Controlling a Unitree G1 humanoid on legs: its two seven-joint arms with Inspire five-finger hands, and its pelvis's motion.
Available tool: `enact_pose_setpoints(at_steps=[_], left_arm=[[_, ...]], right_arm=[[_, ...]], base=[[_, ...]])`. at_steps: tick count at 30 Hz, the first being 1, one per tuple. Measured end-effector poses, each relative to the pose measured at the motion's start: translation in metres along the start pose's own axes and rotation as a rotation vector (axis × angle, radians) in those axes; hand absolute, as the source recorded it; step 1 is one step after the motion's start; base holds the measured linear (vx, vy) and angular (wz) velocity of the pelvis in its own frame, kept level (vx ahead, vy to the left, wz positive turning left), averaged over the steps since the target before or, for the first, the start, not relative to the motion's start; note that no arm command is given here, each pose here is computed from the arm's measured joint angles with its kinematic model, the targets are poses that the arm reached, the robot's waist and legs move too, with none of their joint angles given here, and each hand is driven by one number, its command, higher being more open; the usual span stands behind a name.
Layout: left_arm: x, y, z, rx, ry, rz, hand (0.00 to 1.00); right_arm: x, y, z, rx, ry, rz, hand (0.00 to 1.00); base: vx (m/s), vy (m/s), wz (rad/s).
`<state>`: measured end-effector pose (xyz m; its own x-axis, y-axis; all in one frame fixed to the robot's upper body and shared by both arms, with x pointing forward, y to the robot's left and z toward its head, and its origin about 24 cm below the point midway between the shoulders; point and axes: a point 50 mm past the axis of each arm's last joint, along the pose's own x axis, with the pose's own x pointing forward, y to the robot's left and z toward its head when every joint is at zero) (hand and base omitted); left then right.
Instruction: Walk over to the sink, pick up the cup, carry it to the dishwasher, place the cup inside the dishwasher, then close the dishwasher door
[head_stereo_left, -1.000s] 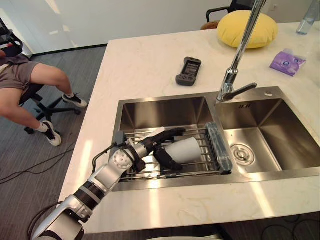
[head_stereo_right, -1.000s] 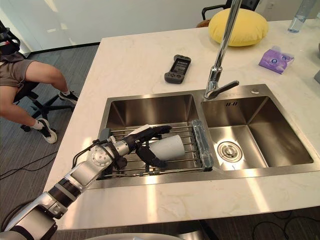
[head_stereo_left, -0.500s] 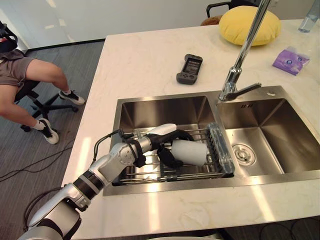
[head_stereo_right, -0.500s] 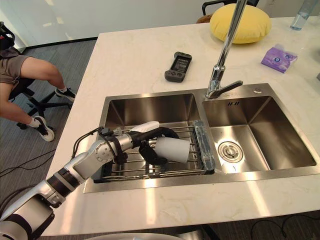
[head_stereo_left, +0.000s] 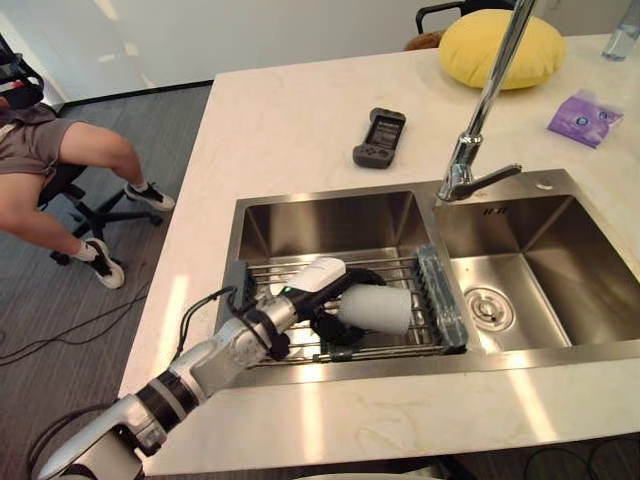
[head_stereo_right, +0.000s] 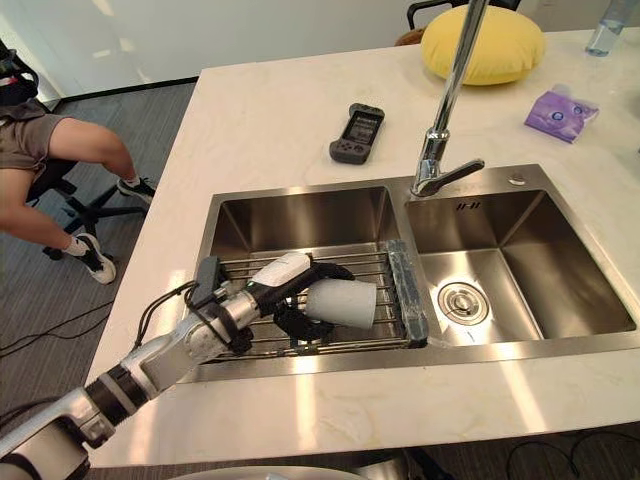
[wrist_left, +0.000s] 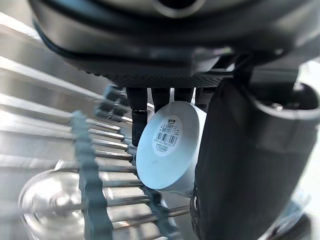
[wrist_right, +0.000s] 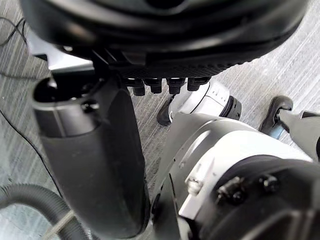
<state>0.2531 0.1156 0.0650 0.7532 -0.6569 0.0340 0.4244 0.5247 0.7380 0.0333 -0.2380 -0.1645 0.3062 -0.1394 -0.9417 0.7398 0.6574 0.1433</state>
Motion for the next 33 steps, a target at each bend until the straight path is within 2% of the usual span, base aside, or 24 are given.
enact_pose_setpoints(at_steps=[4, 6, 10, 14, 18, 23, 27, 33], left_arm=[[-0.015, 0.031, 0.01, -0.141, -0.037, 0.244, 0.0], [-0.025, 0.057, 0.022, -0.17, -0.093, 0.417, 0.0], [-0.046, 0.077, 0.044, -0.185, -0.21, 0.561, 0.0], [-0.067, 0.083, 0.056, -0.291, -0.283, 0.677, 0.0], [-0.073, 0.087, 0.058, -0.377, -0.32, 0.786, 0.0], [-0.08, 0.095, 0.052, -0.528, -0.41, 0.977, 0.0], [-0.089, 0.101, 0.051, -0.523, -0.468, 1.076, 0.0], [-0.089, 0.106, 0.06, -0.534, -0.558, 1.097, 0.0]], right_arm=[[-0.001, -0.004, 0.005, -0.063, -0.003, -0.013, 1.0], [0.0, -0.002, 0.006, -0.094, 0.0, -0.007, 1.0], [0.003, 0.006, 0.007, -0.158, 0.028, 0.008, 1.0], [0.001, -0.001, 0.001, -0.182, 0.05, -0.008, 1.0], [-0.001, -0.006, -0.004, -0.182, 0.053, -0.029, 1.0], [-0.011, -0.029, -0.028, -0.001, 0.029, -0.104, 1.0], [-0.011, -0.036, -0.02, -0.038, 0.033, -0.145, 1.0], [-0.005, -0.025, -0.017, -0.116, 0.071, -0.175, 1.0]], base=[[-0.05, -0.042, 0.48], [-0.08, -0.053, 0.63], [-0.03, -0.044, 0.43], [-0.04, -0.026, 0.38], [-0.15, -0.013, 0.89], [-0.18, 0.149, 2.4], [-0.12, 0.239, 1.8], [-0.08, 0.287, 0.86]])
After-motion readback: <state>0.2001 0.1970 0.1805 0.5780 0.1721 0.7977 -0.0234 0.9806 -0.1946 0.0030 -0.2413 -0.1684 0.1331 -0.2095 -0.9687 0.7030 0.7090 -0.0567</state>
